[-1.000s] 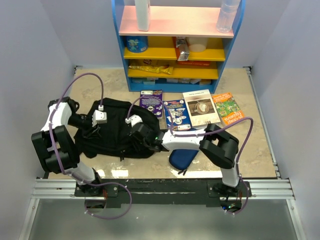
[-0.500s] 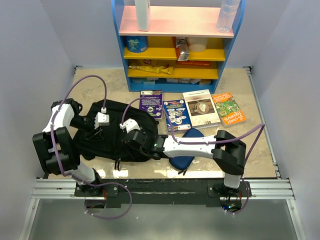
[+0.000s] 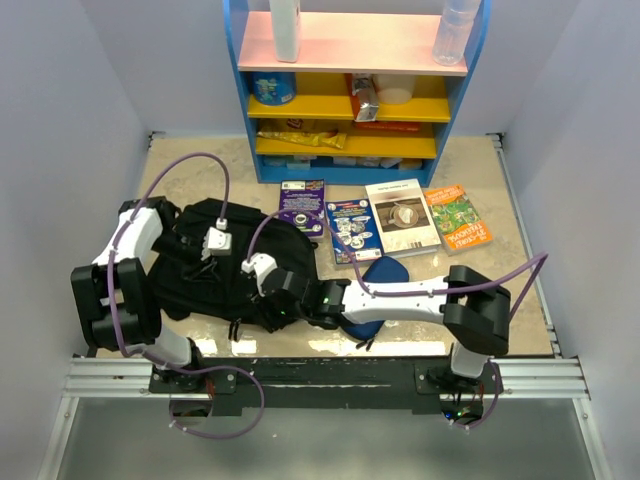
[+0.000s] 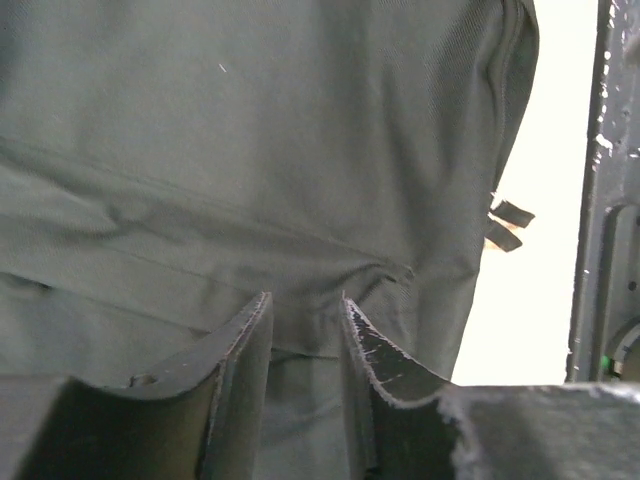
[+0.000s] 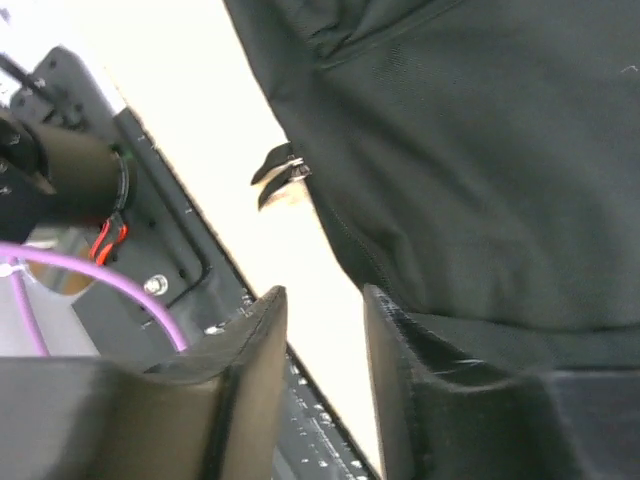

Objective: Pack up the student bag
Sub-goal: Unzip the student bag at the center of the board.

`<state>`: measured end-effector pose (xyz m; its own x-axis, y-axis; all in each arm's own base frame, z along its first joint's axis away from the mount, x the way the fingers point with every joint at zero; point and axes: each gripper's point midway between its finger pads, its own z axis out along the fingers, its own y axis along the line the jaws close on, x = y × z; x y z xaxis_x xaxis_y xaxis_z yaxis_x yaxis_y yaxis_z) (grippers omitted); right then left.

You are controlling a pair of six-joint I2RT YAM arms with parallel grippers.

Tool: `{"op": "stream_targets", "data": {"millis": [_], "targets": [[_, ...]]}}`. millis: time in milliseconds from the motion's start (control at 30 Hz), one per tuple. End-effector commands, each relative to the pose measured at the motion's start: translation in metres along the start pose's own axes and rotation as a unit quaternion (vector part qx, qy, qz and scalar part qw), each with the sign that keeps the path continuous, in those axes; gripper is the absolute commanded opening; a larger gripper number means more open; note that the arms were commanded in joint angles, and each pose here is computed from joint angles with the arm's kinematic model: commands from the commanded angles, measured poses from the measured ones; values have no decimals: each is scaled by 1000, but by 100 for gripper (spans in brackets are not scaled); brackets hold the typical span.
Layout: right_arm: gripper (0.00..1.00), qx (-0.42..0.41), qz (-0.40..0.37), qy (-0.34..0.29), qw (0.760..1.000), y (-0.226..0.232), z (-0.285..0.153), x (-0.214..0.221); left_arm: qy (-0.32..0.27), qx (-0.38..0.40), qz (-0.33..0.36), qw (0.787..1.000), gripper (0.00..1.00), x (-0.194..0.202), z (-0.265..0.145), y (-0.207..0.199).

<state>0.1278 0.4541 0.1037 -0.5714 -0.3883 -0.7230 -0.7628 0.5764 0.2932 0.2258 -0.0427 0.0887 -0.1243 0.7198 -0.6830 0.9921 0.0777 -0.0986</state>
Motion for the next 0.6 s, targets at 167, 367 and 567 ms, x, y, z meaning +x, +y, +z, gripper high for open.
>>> {"op": "stream_targets", "data": {"millis": [167,367,567], "targets": [[14,-4,66,15,998,-29,45,20,-27,-35,58,997,58,-35,-13,4],[0,96,103,9,990,-106,56,23,-11,1,84,996,85,-30,7,-25],[0,133,92,-16,987,-131,53,-3,6,69,50,996,100,-24,30,-36]]}}
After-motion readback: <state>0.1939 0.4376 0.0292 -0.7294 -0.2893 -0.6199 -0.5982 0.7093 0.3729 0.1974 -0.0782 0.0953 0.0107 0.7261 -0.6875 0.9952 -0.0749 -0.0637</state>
